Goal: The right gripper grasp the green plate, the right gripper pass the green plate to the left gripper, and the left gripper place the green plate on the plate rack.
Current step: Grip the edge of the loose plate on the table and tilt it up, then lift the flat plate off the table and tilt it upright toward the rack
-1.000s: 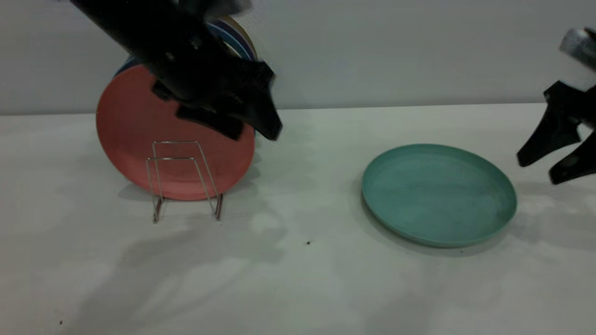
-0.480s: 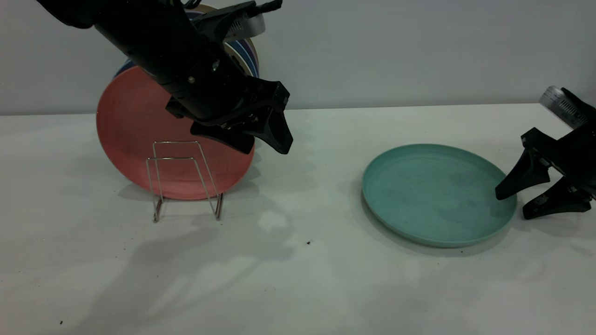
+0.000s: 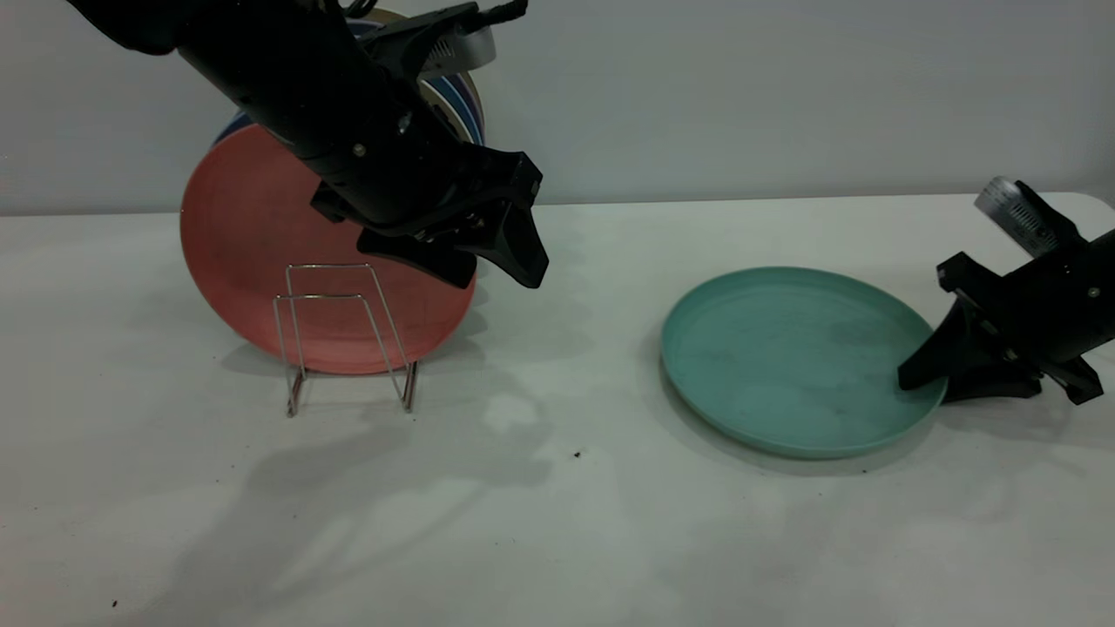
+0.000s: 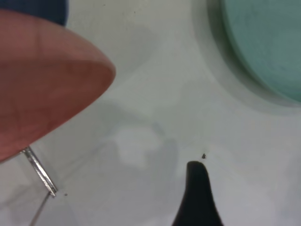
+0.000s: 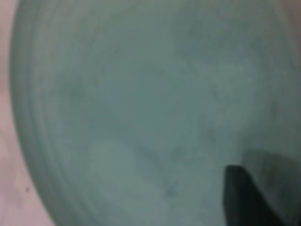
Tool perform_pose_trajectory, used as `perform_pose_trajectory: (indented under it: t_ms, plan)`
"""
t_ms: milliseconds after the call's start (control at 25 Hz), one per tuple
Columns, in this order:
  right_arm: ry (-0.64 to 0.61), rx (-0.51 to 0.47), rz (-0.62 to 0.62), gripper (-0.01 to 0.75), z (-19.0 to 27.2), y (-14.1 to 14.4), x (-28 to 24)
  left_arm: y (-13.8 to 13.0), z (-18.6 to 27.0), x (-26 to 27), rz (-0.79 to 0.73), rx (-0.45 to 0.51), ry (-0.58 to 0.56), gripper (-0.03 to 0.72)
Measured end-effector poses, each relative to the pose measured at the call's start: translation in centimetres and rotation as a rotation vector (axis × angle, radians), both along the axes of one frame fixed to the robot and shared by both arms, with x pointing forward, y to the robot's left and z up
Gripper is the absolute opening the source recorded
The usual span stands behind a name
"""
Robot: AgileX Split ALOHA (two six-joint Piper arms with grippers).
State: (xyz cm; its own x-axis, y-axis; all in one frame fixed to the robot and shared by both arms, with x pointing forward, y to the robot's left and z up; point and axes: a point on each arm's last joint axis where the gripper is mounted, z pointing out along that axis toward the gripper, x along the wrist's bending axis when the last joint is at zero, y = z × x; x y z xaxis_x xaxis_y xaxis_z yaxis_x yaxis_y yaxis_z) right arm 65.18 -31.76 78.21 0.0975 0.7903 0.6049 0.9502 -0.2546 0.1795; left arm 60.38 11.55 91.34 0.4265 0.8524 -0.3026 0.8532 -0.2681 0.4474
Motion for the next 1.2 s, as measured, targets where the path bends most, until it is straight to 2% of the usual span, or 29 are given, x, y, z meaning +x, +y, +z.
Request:
perform_pose_trajectory:
  t_ms: [40, 160, 400, 800, 880, 960, 1040, 1120, 1200]
  plan:
    - [-0.010, -0.009, 0.011, 0.085, 0.0, 0.1, 0.1, -0.1, -0.1, 0.0, 0.010, -0.009, 0.007, 0.585]
    - [-0.058, 0.004, 0.072, 0.021, 0.4, 0.6, 0.7, -0.2, -0.4, 0.0, 0.033, -0.031, 0.028, 0.585]
    - [-0.152, 0.107, 0.251, 0.017, 2.5, 4.2, 2.0, -0.7, -0.9, -0.1, 0.057, -0.059, 0.057, 0.585]
    - [-0.218, 0.193, 0.470, 0.017, 5.1, 9.5, 1.6, -0.7, -0.8, 0.0, 0.073, -0.069, 0.052, 0.569]
    - [-0.236, 0.202, 0.504, 0.017, 5.5, 10.5, 1.5, -0.7, -0.8, 0.0, 0.074, -0.070, 0.052, 0.502]
    - [-0.250, 0.207, 0.529, 0.017, 5.8, 11.4, 1.4, -0.7, -0.8, 0.0, 0.075, -0.071, 0.051, 0.393]
    - [-0.262, 0.201, 0.540, 0.019, 5.8, 11.7, 1.3, -0.7, -0.8, 0.0, 0.079, -0.072, 0.052, 0.238]
    - [-0.272, 0.178, 0.541, 0.032, 5.6, 11.7, 1.4, -0.8, -0.8, 0.0, 0.085, -0.086, 0.067, 0.119]
    - [-0.274, 0.175, 0.541, 0.077, 5.6, 11.7, 1.5, -0.9, -0.7, -0.1, 0.087, -0.091, 0.068, 0.117]
